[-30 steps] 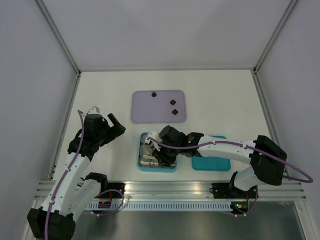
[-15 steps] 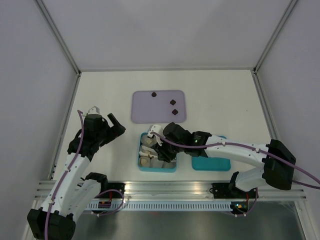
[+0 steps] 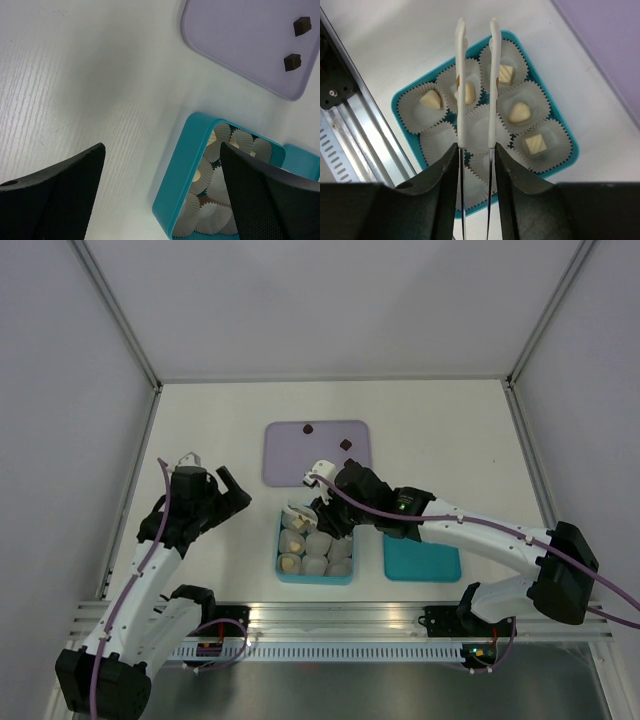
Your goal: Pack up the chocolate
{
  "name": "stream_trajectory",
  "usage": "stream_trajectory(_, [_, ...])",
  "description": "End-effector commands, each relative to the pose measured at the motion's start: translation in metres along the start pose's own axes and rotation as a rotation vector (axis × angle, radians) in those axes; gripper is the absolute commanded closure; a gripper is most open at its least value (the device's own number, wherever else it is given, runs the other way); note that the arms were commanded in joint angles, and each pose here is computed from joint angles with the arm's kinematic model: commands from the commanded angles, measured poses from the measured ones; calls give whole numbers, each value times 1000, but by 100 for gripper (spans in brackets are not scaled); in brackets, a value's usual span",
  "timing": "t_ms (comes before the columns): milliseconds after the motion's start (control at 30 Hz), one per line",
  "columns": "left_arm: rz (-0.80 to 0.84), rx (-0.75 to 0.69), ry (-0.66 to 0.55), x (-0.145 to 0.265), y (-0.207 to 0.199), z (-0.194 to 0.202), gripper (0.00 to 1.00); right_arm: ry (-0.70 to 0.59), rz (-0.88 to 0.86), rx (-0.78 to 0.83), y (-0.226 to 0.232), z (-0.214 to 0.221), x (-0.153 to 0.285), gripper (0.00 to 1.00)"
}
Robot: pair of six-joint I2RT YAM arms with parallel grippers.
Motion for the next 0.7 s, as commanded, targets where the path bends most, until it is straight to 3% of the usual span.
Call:
stream_trajectory(0, [23,15,-45,5,-15,-14,0,-34,-59,76,1,-13,3,64])
stream_trajectory(167, [8,13,-32,1,-10,-10,0,41,-232,147,25,12,1,73])
stream_trajectory(667, [-13,25,5,0,-1,0,0,150,-376,224,53,40,-9,73])
Point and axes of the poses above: each gripper's point midway between its finger pads, its own x axis back along the fingers, its own y axis along the line the jaws close on, z = x × y, the point moved 3 cm from there along x, back along the fingers, and after that the axes turned 15 degrees about x, right-handed, at the moved point
